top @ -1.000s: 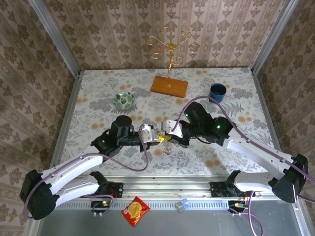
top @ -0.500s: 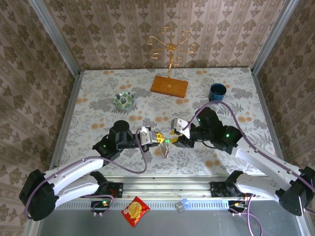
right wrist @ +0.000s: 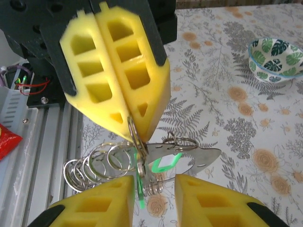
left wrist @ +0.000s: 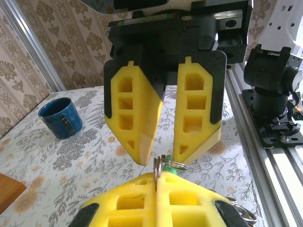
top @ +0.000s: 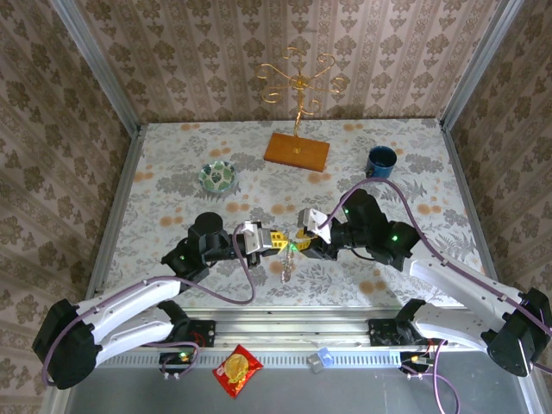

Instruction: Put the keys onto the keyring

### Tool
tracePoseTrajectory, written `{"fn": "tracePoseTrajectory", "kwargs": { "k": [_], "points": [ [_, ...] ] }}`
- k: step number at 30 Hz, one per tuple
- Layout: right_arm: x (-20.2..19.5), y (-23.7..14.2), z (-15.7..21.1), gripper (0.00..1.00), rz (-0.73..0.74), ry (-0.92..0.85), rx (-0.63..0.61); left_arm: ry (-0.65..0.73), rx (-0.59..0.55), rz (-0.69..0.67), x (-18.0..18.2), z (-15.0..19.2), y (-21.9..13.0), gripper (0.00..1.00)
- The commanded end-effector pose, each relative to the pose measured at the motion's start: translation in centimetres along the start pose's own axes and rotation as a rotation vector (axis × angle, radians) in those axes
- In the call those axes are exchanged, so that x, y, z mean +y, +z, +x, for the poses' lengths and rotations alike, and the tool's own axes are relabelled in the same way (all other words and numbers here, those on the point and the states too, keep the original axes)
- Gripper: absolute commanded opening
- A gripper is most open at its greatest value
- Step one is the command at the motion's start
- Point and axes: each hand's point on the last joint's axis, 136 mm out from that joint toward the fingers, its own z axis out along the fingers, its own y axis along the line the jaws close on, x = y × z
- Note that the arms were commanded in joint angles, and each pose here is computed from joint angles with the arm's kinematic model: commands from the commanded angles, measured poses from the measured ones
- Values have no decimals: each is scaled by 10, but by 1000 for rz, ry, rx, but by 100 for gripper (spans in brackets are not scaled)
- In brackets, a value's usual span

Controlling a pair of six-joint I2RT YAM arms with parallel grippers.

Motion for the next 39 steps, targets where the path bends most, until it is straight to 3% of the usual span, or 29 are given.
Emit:
{"fn": "tracePoseTrajectory", "kwargs": {
  "k": [1,10,19,28,32,39],
  "points": [
    [3,-1,-17,27,-31,-17,-56,20,-69,22,-5,-16,-2,0],
    [1,-4,-8,0,-19,-56,23,30,-84,20,-4,-22,-3,0],
    [-2,5,12,0,-42,-44,140,65,-70,31,-4,-24,-2,0],
    [-2,7,10,0,-50,-12,132,83,-39,36,-5,-17,1,0],
    [-3,-3,-4,22,-6,-25,58,80,-39,37,-7,-16,1,0],
    [5,-11,-18,26,-26,-29,-47,69,-65,29,-7,-18,0,0]
  ]
}}
